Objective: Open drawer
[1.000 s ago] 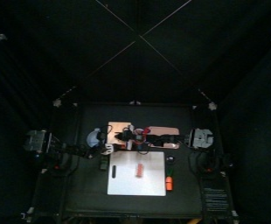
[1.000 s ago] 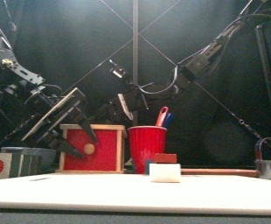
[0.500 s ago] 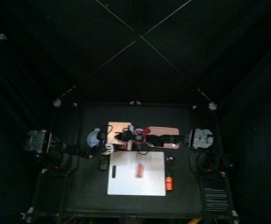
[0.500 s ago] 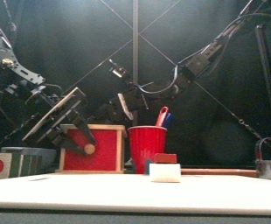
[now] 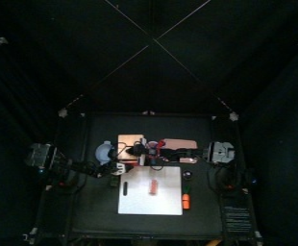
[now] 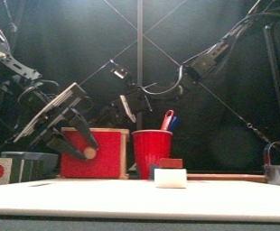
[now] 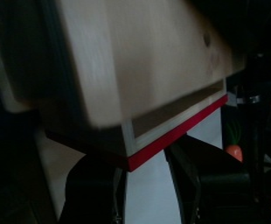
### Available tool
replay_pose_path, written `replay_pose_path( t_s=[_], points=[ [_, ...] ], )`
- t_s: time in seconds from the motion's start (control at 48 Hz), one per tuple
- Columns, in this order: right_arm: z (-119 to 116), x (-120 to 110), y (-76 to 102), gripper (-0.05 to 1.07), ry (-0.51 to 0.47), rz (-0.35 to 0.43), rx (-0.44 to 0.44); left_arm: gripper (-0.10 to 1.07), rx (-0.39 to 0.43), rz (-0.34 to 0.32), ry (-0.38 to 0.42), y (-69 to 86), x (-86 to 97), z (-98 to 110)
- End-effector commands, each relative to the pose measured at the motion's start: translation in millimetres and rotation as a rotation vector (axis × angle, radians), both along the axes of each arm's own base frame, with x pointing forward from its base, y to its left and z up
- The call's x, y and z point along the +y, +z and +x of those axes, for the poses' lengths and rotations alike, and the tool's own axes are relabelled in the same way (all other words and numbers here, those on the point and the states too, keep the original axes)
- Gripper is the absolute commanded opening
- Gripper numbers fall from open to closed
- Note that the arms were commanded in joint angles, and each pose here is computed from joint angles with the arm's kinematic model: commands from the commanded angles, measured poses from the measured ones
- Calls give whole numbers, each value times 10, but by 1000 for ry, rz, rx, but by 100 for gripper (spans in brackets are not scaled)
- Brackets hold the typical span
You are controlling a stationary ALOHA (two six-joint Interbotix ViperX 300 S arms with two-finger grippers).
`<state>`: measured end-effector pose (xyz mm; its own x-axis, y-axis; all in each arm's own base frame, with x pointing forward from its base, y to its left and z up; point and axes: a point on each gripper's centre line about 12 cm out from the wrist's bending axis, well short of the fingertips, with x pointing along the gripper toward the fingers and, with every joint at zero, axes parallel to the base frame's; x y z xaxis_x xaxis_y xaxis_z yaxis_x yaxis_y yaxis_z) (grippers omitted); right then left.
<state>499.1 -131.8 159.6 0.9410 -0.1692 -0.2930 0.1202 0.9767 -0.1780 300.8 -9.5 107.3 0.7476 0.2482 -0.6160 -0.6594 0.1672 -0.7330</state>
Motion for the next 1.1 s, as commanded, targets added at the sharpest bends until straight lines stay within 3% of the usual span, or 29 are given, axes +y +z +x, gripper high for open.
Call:
replay_pose_path(
  t_s=[0.0, 0.25, 0.688, 1.083],
  points=[
    [20, -75, 185, 5, -14, -12, -37, 66, -23, -20, -45, 75, -180, 55],
    [35, -96, 204, 5, -21, -13, -23, 66, -46, -44, -80, 148, -361, 77],
    [21, -117, 165, 5, -30, -9, 5, 66, -23, -90, -91, 95, -577, 23],
    [49, -124, 187, 5, -28, -14, -3, 68, -11, -75, -77, 46, -557, -6]
  ],
)
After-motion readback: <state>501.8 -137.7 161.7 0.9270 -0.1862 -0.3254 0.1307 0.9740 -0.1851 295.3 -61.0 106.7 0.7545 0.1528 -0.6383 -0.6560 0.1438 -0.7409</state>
